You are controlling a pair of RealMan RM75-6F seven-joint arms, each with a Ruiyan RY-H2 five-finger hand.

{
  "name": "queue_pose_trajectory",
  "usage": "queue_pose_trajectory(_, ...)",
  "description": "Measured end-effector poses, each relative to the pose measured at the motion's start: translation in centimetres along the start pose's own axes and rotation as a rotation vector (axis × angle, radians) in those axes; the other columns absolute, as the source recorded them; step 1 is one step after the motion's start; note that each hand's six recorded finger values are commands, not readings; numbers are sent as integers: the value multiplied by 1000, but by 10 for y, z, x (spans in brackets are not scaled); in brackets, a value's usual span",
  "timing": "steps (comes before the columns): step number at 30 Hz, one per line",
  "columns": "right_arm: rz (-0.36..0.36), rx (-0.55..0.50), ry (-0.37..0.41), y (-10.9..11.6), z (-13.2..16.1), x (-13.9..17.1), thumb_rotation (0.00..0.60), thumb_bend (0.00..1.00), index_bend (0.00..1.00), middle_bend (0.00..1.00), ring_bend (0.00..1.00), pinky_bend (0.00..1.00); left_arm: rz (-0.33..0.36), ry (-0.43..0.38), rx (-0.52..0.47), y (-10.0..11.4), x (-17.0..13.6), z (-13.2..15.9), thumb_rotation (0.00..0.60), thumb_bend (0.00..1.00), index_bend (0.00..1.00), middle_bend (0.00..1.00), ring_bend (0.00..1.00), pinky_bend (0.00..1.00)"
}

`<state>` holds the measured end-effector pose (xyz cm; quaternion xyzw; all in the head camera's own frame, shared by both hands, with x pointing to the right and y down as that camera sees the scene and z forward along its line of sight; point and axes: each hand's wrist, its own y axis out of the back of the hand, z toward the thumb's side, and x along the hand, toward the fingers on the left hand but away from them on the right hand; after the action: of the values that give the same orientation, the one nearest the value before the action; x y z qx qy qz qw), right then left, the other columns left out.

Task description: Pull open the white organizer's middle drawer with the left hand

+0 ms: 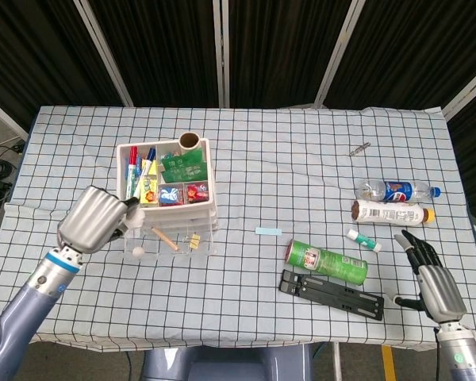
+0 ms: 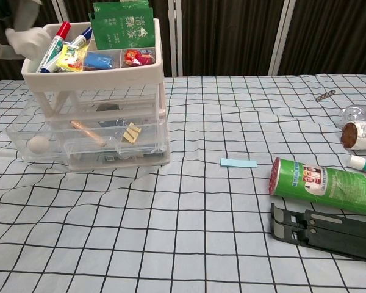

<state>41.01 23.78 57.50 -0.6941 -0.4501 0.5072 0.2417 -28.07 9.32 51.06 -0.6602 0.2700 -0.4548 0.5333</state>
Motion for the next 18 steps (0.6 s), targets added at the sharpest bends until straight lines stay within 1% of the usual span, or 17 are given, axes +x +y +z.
queue_pose_trajectory(2,-1,-1,2,1,1,1,600,111,14,0,0,0,10,74,-41,-2,-12,-12,600,258,606,1000,903,832)
queue_pose_trajectory(4,-1,-2,4,1,1,1,600,111,14,0,0,0,9,163,-94,-9,-27,-25,600,258,603,1000,903,826)
queue_pose_trajectory(6,0,-2,7,1,2,2,600,111,14,0,0,0,-1,241,-146,-20,-42,-35,600,258,608,1000,903,824)
queue_pose_trajectory(9,0,-2,12,1,4,2,600,111,14,0,0,0,-14,323,-217,-36,-58,-44,600,258,614,1000,903,823)
queue_pose_trajectory(12,0,-2,15,1,4,3,600,111,14,0,0,0,-24,374,-282,-50,-68,-48,600,258,614,997,903,820)
queue_pose_trajectory(15,2,-3,13,1,4,4,600,111,14,0,0,0,-25,428,-351,-68,-77,-53,600,258,613,988,899,819)
queue_pose_trajectory(18,3,-4,13,1,4,4,600,111,14,0,0,0,-21,465,-396,-84,-82,-55,600,258,597,968,884,814)
